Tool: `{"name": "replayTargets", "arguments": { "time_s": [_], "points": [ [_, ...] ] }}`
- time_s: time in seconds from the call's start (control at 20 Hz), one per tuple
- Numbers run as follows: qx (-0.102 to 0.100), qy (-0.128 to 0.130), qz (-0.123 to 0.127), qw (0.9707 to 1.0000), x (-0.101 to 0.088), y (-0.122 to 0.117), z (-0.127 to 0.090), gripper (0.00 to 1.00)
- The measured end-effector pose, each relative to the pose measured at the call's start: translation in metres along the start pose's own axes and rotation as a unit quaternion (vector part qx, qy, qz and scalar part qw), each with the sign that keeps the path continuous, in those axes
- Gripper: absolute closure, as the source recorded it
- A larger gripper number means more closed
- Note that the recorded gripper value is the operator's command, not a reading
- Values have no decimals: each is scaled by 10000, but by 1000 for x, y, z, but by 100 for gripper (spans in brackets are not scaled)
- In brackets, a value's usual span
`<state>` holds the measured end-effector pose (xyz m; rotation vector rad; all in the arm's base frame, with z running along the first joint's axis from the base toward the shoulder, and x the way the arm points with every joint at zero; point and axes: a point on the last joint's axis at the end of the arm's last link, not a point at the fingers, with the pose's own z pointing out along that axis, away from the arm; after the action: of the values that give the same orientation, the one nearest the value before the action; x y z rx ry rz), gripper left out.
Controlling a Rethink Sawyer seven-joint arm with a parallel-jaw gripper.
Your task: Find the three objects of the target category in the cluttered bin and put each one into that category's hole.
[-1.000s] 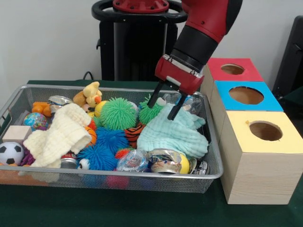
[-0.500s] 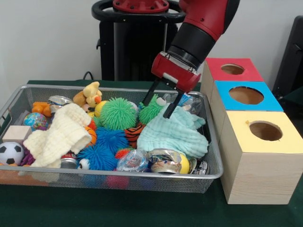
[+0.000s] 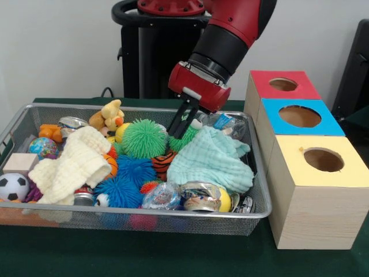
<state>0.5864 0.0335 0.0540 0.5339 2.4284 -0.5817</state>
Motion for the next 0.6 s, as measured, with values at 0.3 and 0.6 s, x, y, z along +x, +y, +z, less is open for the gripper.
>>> {"name": "replayTargets", "arguments": {
  "time_s": [0.3, 0.6],
  "points": [
    [23, -32, 136, 9999, -11, -10, 2, 100],
    [44, -97, 77, 9999, -10, -7, -4, 0]
  ]
}}
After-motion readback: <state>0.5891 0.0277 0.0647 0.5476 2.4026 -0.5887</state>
